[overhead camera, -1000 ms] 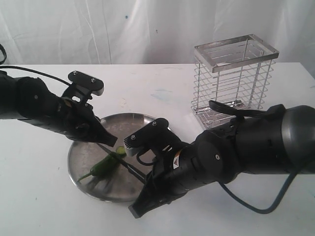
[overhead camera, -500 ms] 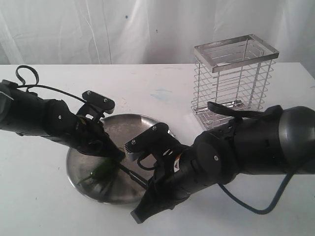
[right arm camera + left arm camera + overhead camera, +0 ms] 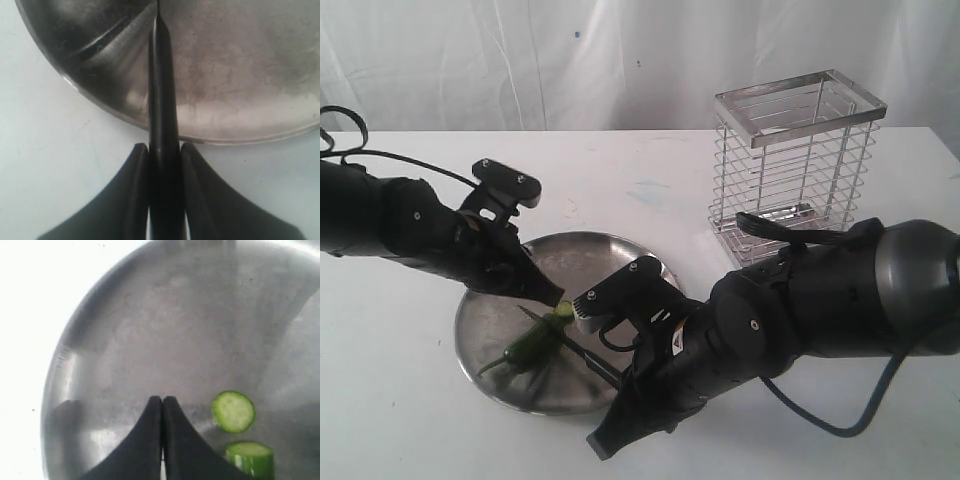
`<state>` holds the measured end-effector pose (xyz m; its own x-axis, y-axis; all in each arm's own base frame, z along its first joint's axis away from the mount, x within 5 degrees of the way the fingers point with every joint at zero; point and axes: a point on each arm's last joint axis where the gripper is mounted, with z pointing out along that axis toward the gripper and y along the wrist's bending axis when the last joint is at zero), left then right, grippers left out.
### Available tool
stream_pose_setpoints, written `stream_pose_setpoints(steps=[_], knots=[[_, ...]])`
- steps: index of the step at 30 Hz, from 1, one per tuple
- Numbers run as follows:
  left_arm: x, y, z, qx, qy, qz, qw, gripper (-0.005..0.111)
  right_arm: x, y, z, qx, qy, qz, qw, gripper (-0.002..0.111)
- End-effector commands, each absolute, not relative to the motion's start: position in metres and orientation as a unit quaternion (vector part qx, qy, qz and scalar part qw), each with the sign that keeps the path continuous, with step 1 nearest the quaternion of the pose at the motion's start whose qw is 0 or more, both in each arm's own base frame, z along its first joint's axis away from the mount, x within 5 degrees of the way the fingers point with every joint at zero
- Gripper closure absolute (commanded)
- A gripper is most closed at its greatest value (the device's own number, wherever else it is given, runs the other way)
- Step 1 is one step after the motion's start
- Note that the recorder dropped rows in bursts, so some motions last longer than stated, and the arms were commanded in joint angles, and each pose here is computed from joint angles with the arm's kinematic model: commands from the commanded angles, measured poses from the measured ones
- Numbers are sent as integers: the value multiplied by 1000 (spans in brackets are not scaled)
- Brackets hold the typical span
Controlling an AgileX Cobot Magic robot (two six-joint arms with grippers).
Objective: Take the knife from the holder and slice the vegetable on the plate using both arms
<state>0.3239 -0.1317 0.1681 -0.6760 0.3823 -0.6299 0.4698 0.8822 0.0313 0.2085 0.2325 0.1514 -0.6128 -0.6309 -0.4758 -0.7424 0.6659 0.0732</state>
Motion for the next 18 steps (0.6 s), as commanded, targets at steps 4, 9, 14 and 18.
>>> stream_pose_setpoints(steps=[4, 9, 14, 18], knots=[[314, -130, 175, 247, 918, -73, 302, 107, 209, 232, 151, -383, 891, 132, 208, 108], [313, -130, 173, 250, 921, -75, 291, 107, 209, 232, 151, -383, 890, 132, 208, 108], [310, -130, 172, 251, 924, -78, 276, 107, 210, 232, 151, -382, 890, 133, 212, 108], [310, -130, 171, 251, 925, -78, 274, 107, 210, 232, 151, -382, 890, 133, 213, 108]])
